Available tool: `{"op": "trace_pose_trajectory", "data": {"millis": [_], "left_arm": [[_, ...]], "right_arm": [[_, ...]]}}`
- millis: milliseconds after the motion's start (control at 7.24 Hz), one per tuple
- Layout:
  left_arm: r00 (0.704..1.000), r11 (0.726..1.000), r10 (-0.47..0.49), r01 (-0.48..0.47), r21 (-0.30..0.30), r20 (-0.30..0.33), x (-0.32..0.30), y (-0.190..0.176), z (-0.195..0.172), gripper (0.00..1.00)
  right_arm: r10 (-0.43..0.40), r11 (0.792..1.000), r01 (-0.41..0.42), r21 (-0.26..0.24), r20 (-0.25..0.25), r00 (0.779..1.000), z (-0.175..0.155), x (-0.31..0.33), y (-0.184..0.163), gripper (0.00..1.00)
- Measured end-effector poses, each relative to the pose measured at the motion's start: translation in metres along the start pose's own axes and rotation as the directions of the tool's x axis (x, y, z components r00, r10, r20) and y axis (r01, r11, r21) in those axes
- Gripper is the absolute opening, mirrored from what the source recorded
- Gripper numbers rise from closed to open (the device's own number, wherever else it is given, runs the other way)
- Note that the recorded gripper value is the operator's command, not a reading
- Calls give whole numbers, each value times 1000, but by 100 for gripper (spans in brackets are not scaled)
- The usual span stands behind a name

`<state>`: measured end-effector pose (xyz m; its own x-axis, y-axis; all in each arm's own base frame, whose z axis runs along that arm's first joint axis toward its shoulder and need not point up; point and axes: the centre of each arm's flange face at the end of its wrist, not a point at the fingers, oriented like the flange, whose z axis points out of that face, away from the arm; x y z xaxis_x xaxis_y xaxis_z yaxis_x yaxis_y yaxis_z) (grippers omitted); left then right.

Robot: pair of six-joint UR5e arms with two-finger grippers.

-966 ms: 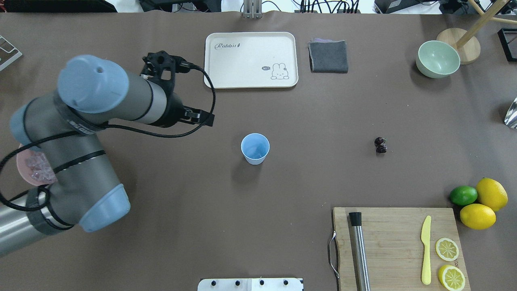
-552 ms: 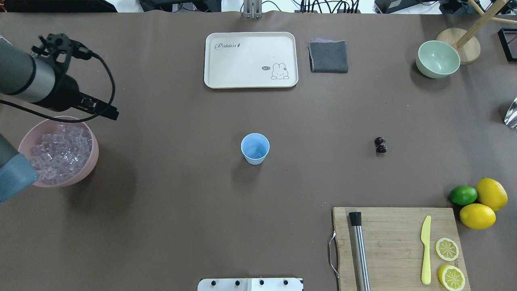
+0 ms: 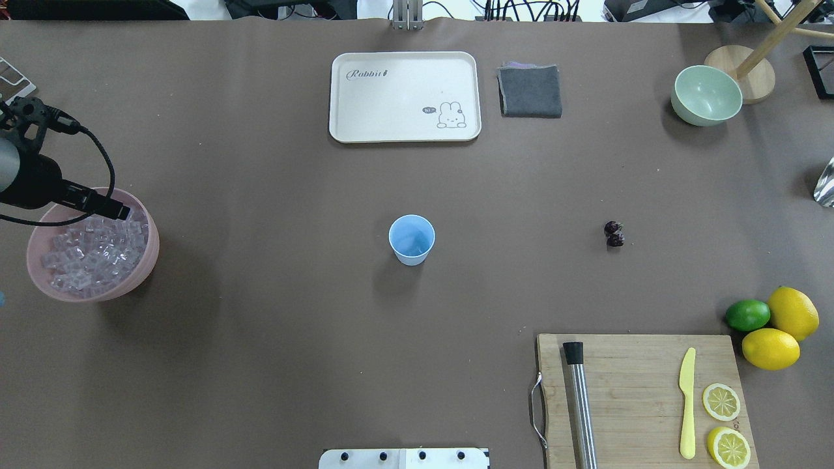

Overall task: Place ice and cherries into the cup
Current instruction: 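Lower the left gripper into the ice and grasp another cube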

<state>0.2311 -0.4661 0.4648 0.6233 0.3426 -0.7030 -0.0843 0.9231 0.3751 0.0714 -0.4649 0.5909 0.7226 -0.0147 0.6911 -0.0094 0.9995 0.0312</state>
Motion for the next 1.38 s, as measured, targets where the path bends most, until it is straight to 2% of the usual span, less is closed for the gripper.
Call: {"op": "trace_pose_trajectory", "data": {"millis": [828, 1380], "left_arm": [[1000, 1000, -1, 1, -21, -14, -15, 20, 17, 98], [991, 998, -56, 51, -47, -123, -10, 30, 22, 98]], "right_arm": [[-16, 1000, 16, 15, -4, 1000, -2, -2, -2, 100], [-21, 1000, 21, 20, -8, 1000, -3, -3, -2, 100]]}}
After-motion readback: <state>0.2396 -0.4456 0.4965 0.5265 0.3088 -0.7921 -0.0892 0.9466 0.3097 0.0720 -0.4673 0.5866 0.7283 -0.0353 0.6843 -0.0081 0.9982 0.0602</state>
